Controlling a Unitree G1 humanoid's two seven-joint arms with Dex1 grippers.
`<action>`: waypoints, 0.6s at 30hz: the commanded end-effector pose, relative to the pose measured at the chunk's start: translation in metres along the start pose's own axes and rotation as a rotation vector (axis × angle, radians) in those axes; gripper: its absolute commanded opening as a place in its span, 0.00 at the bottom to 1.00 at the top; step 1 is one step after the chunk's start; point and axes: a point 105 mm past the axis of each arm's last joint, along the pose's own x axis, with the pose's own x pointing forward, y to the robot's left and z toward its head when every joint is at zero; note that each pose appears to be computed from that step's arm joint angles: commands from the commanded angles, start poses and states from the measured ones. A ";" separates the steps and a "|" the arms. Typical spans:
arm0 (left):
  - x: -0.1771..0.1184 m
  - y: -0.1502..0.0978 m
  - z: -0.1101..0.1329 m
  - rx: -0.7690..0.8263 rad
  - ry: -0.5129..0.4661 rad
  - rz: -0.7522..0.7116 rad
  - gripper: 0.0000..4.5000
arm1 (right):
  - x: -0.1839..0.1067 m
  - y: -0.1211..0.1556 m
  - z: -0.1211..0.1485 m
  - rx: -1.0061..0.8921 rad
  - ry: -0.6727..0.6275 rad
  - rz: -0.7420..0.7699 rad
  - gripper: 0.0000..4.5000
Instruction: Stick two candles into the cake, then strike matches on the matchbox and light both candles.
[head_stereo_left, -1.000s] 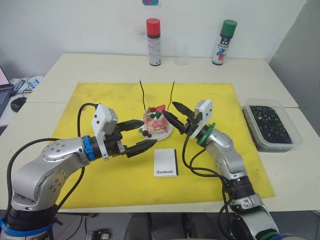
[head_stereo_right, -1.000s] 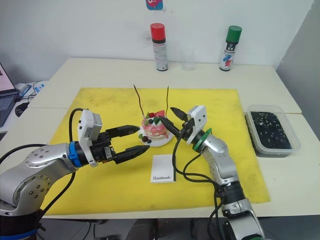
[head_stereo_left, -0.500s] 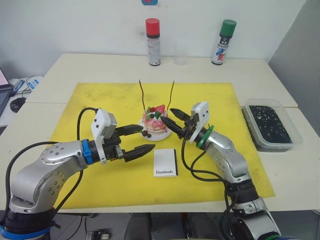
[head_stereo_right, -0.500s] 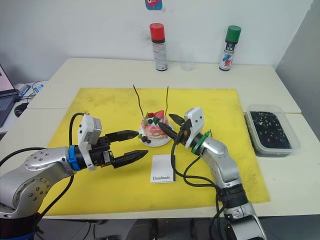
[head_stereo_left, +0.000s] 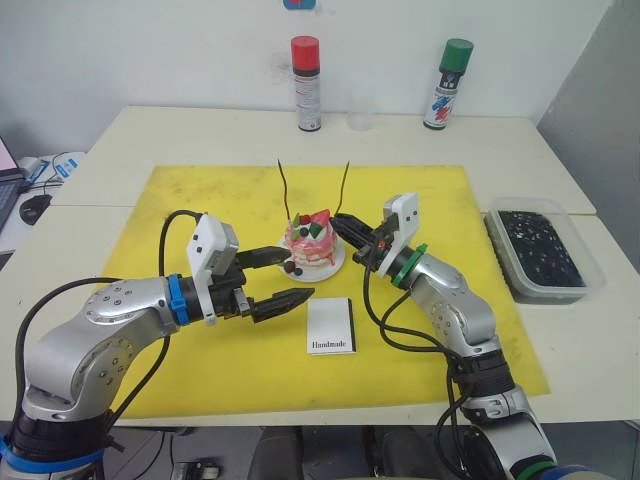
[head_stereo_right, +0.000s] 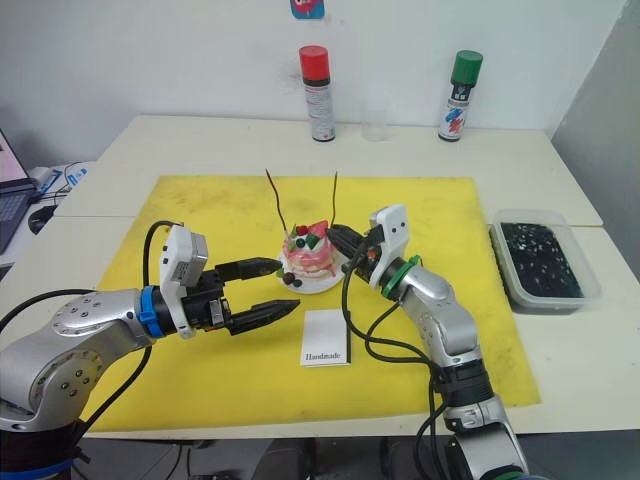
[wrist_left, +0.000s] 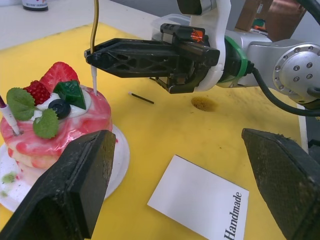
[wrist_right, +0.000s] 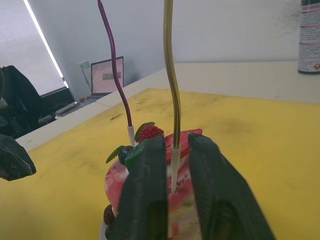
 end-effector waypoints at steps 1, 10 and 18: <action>0.001 -0.005 0.011 0.050 -0.024 -0.022 1.00 | 0.004 0.006 0.013 -0.017 -0.032 0.036 0.01; 0.000 -0.004 0.010 0.053 -0.025 -0.018 1.00 | 0.004 0.014 0.019 -0.073 -0.037 0.081 0.01; 0.000 -0.004 0.010 0.057 -0.025 -0.018 1.00 | 0.004 0.015 0.012 -0.135 -0.007 0.093 0.01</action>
